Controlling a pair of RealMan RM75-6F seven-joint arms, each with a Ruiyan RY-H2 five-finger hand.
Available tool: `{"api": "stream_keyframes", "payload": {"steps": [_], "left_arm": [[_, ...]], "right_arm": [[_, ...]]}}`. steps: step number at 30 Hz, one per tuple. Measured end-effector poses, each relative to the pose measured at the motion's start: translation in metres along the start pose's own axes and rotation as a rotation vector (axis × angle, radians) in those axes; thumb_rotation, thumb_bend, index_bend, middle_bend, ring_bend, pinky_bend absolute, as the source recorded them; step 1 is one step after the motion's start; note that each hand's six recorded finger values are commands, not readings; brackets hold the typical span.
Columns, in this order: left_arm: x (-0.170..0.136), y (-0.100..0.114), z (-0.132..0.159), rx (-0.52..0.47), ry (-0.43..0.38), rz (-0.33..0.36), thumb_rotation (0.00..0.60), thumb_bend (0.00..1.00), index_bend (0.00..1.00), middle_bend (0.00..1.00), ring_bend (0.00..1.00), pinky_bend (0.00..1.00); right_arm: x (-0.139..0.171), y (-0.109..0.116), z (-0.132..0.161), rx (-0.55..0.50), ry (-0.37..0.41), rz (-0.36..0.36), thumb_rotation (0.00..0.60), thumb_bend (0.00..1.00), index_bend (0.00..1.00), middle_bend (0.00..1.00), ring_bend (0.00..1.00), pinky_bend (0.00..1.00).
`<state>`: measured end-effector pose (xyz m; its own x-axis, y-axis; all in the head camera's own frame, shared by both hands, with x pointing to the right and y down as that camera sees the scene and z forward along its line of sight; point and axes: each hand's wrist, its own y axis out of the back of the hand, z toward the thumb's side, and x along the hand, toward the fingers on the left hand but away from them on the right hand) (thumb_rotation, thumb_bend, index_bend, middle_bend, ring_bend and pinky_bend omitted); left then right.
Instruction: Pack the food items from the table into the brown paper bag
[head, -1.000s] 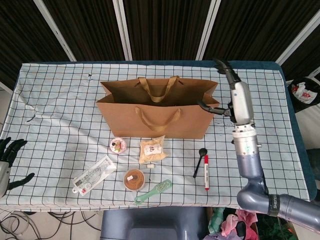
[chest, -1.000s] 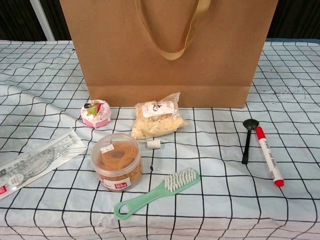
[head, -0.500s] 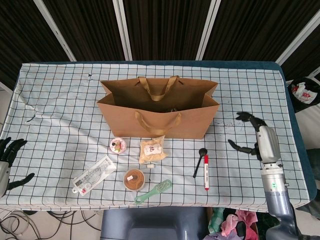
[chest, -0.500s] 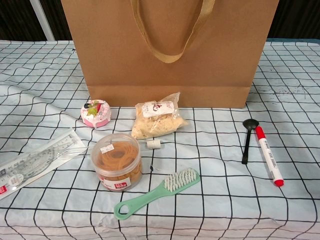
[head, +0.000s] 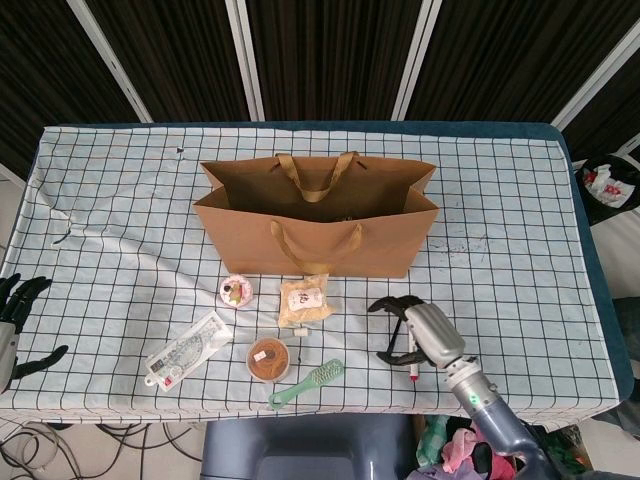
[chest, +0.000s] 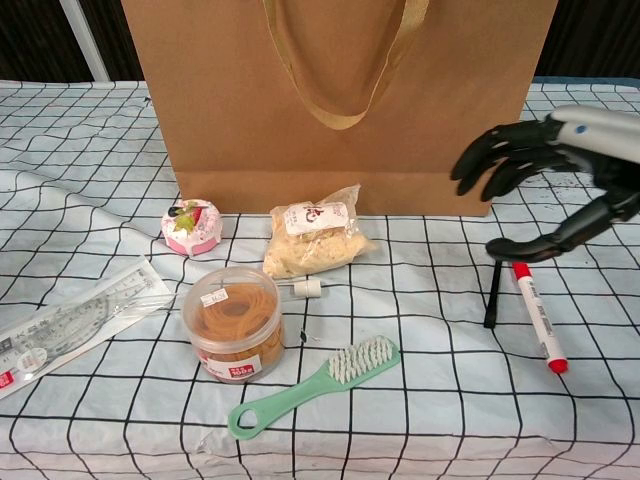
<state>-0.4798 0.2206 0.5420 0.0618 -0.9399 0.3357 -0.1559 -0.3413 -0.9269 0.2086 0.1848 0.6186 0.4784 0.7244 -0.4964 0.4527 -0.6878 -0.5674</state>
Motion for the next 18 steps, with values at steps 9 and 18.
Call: {"api": "stream_keyframes", "payload": {"steps": [9,18], "left_arm": [[-0.001,0.002,-0.001,-0.005,0.001,-0.002,0.6,0.1,0.13,0.13,0.02,0.05],[0.0,-0.002,-0.001,0.0,0.0,-0.018,0.6,0.1,0.13,0.13,0.02,0.05]], "right_arm": [[-0.057,-0.025,0.024,0.117,0.094,0.033,0.6,0.13,0.3,0.17,0.18,0.21],[-0.097,-0.042,0.023,0.245,0.08,0.034,0.6,0.13,0.29,0.17,0.18,0.21]]}}
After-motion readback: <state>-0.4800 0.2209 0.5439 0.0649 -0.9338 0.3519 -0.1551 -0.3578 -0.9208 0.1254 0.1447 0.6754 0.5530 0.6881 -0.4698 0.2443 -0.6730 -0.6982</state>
